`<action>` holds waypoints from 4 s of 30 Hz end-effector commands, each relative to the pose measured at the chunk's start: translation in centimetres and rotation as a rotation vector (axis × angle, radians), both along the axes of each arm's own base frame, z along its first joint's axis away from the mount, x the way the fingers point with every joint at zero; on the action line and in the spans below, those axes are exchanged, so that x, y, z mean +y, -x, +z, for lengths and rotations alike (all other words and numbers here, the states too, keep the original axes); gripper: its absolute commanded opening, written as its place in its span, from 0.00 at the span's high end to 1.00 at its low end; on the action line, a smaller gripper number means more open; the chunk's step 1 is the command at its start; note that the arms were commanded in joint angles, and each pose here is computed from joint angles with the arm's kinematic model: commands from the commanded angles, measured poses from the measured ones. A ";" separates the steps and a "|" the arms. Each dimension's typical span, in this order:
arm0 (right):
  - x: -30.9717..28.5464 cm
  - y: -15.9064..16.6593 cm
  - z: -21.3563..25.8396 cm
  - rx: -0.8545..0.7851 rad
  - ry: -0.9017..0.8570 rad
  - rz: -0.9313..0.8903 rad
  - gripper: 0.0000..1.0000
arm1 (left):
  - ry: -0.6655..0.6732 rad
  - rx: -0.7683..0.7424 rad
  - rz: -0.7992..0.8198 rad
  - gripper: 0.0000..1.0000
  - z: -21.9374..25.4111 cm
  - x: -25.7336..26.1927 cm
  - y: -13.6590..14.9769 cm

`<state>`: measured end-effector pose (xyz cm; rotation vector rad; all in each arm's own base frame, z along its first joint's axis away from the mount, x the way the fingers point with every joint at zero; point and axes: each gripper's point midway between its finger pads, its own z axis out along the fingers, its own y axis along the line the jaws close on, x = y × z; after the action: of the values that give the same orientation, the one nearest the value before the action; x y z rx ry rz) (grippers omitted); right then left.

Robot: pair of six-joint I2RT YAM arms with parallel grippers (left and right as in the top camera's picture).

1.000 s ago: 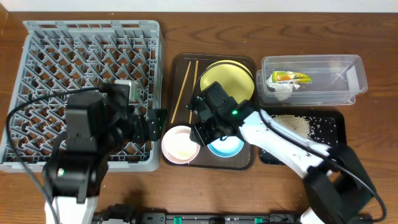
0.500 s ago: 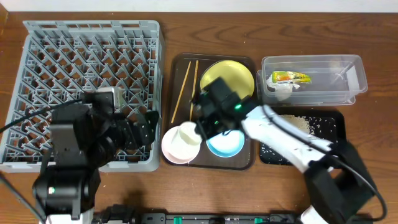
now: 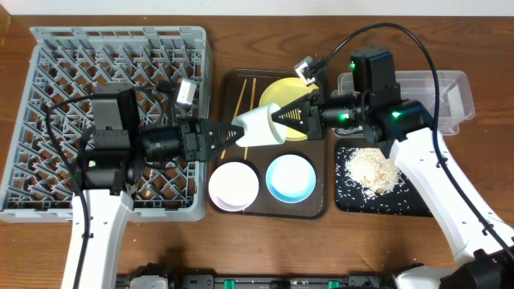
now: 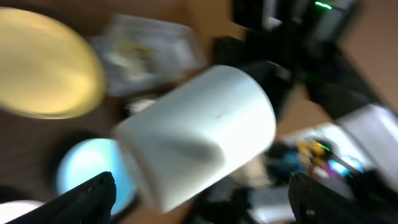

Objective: Sort waste into correct bins and load items into the dishwasher
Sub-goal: 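Lift the white bowl with the right gripper toward the left gripper, then grasp the white bowl with the left gripper and release the right gripper, then carry the white bowl with the left gripper and place it in the dish rack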

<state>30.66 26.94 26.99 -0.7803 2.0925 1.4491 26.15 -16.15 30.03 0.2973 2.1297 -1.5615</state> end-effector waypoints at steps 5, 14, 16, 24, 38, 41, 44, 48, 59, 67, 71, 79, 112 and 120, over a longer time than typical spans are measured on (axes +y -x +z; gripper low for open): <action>1.6 2.1 3.7 -0.015 -0.156 0.151 0.99 | 0.177 -0.019 -0.186 0.12 3.6 -0.9 2.9; 2.7 2.6 4.6 -0.030 -0.179 0.176 0.99 | 0.194 -0.021 -0.207 0.11 3.9 -0.9 3.2; 3.3 3.2 4.7 -0.036 -0.183 0.200 0.99 | 0.186 -0.027 -0.200 0.11 3.8 -0.9 3.1; 1.8 2.8 6.4 -0.047 -0.246 0.227 0.99 | 0.194 -0.019 -0.207 0.11 3.9 -0.9 3.3; 1.0 3.0 6.9 -0.017 -0.271 0.252 0.99 | 0.191 -0.021 -0.204 0.10 3.8 -0.9 3.2; 1.8 3.9 7.0 -0.018 -0.275 0.290 0.99 | 0.190 -0.034 -0.206 0.10 3.9 -0.9 3.1; 2.7 4.2 6.7 -0.020 -0.261 0.284 0.99 | 0.193 -0.037 -0.209 0.10 4.0 -0.9 3.2; 3.6 3.1 5.8 -0.035 -0.219 0.210 0.99 | 0.201 -0.017 -0.212 0.11 4.1 -0.9 3.3; 3.8 2.6 5.5 -0.041 -0.202 0.178 0.99 | 0.201 -0.012 -0.252 0.17 4.1 -1.8 4.0; 3.8 2.5 5.5 -0.040 -0.202 0.177 0.99 | 0.198 -0.034 -0.263 0.26 4.2 -2.1 4.0; 3.8 2.6 5.4 -0.036 -0.201 0.178 0.99 | 0.192 -0.073 -0.264 0.27 4.4 -2.1 3.7; 3.8 2.7 5.5 -0.033 -0.204 0.184 0.99 | 0.183 -0.109 -0.256 0.26 4.6 -2.0 3.4; 2.1 0.8 5.6 -0.052 -0.205 0.124 0.62 | 0.132 -0.085 -0.101 0.41 3.8 0.1 0.7; -3.5 -2.5 3.6 0.127 -0.153 -0.079 0.54 | -0.035 0.038 0.280 0.44 0.2 6.2 -3.2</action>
<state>32.51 24.81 30.84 -0.6409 1.9983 1.6394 27.49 -12.90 31.04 0.1381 2.0814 -1.6075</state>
